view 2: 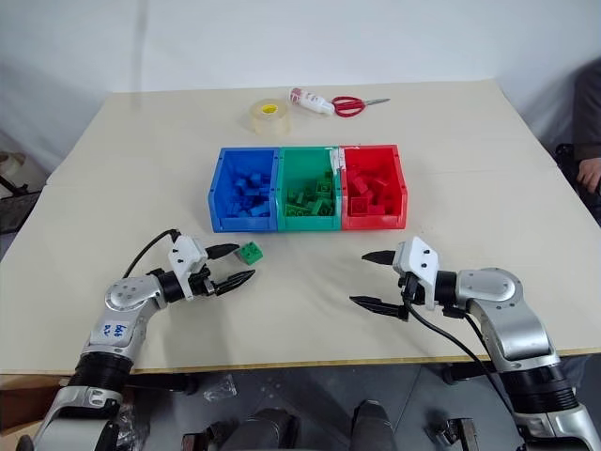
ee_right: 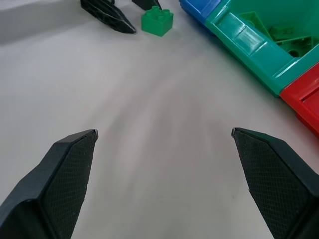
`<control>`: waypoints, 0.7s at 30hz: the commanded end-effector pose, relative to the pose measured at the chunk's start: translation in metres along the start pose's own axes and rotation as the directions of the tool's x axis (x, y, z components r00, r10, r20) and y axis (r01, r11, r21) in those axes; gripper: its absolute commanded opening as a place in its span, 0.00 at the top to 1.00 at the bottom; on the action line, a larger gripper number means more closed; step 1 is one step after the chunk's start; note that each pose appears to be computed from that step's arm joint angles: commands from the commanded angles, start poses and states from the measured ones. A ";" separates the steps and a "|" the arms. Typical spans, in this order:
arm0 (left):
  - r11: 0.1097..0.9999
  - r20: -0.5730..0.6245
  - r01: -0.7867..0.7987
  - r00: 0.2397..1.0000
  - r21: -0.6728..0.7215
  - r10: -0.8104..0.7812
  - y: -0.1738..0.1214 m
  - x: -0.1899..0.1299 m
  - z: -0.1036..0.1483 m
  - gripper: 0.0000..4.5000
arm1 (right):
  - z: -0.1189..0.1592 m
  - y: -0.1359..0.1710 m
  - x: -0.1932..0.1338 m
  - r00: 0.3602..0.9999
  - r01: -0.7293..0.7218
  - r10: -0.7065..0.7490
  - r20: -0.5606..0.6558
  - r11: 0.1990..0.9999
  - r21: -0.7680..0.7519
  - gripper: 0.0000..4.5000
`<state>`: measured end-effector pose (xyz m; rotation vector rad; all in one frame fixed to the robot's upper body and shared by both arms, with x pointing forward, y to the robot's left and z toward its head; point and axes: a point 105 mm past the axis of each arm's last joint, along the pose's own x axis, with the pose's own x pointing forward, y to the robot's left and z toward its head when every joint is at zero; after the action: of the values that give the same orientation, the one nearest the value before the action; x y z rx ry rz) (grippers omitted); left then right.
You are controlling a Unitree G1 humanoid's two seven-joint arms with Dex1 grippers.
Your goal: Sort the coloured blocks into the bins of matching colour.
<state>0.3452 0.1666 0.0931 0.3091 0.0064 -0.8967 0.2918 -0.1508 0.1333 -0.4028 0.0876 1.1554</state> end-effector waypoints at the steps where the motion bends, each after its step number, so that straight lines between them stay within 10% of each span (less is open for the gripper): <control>1: 0.999 -0.031 0.033 0.999 -0.011 -0.033 -0.008 0.005 -0.012 0.48 | 0.012 -0.003 -0.009 0.999 0.034 -0.034 0.018 0.999 -0.042 0.00; 4: 0.999 -0.015 0.041 0.999 -0.001 -0.041 -0.008 0.008 -0.009 0.68 | 0.012 -0.003 -0.011 0.999 0.041 -0.041 0.017 0.998 -0.041 0.00; 11: 0.996 0.043 0.087 0.995 0.008 -0.087 -0.015 0.019 0.006 0.68 | 0.011 -0.001 -0.013 0.998 0.055 -0.054 0.017 0.998 -0.039 0.00; 21: 0.999 0.240 0.037 0.970 0.011 -0.038 -0.006 0.088 0.092 0.68 | 0.011 0.002 -0.014 0.995 0.096 -0.096 0.023 0.995 -0.028 0.00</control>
<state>0.3789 0.0719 0.1604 0.2106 -0.1976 -1.0000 0.2840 -0.1580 0.1326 -0.4088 0.0873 1.0808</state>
